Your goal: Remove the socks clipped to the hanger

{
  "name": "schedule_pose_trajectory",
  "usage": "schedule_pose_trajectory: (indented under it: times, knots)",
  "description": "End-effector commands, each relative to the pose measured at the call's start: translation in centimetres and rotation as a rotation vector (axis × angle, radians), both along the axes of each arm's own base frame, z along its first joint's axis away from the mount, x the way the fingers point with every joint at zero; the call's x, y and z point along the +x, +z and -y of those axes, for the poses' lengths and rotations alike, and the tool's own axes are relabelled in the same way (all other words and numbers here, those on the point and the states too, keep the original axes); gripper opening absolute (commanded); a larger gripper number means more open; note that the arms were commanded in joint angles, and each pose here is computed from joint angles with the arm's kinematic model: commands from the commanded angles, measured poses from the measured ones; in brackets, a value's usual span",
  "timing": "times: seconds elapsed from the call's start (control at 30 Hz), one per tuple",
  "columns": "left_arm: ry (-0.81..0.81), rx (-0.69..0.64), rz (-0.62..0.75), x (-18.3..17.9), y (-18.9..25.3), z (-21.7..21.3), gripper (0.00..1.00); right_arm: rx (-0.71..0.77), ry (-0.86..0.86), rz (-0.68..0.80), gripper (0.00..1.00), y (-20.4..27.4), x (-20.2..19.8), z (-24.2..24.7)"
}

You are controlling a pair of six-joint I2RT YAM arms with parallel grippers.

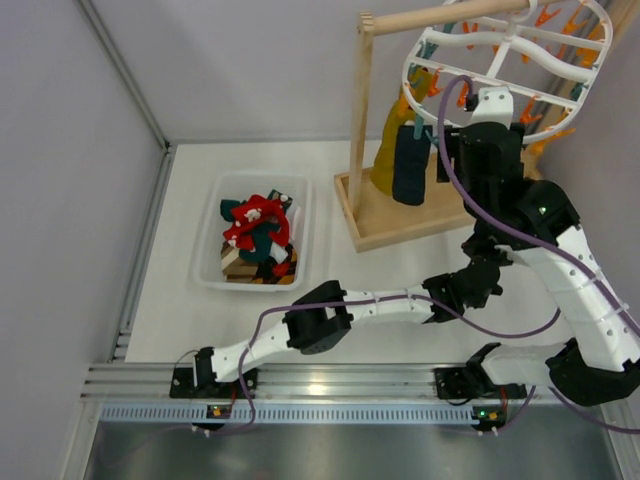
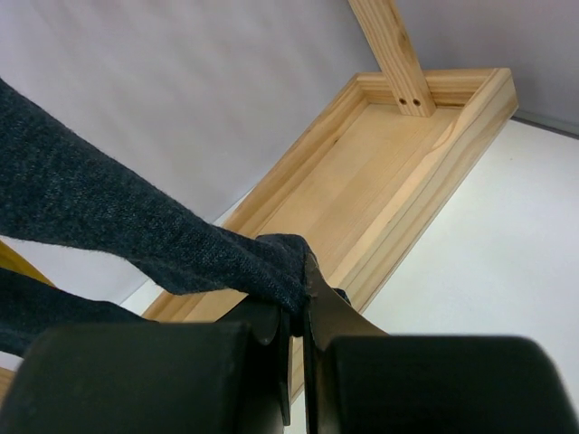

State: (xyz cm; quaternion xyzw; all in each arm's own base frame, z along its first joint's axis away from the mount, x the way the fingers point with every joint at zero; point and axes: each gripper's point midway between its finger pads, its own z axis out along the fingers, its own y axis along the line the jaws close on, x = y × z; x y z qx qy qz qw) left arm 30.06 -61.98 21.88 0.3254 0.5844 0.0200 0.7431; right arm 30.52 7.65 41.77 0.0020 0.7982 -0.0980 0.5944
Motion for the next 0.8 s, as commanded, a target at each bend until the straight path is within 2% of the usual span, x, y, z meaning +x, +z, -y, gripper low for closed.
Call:
schedule_pose_trajectory:
  times: [0.0, 0.43, 0.77]
  knots:
    - [-0.036, -0.042, 0.03, -0.5, 2.4, 0.7, 0.0, -0.073, -0.101, 0.037, 0.76, 0.6, 0.5, 0.6]
    - [-0.048, -0.085, 0.016, -0.3, 3.7, 0.3, 0.0, -0.244, -0.268, 0.104, 0.69, 0.3, 1.9, 2.0]
    - [-0.098, -0.144, -0.021, -1.2, 5.2, -0.2, 0.0, -0.295, -0.32, 0.132, 0.65, 0.3, 3.2, 2.6]
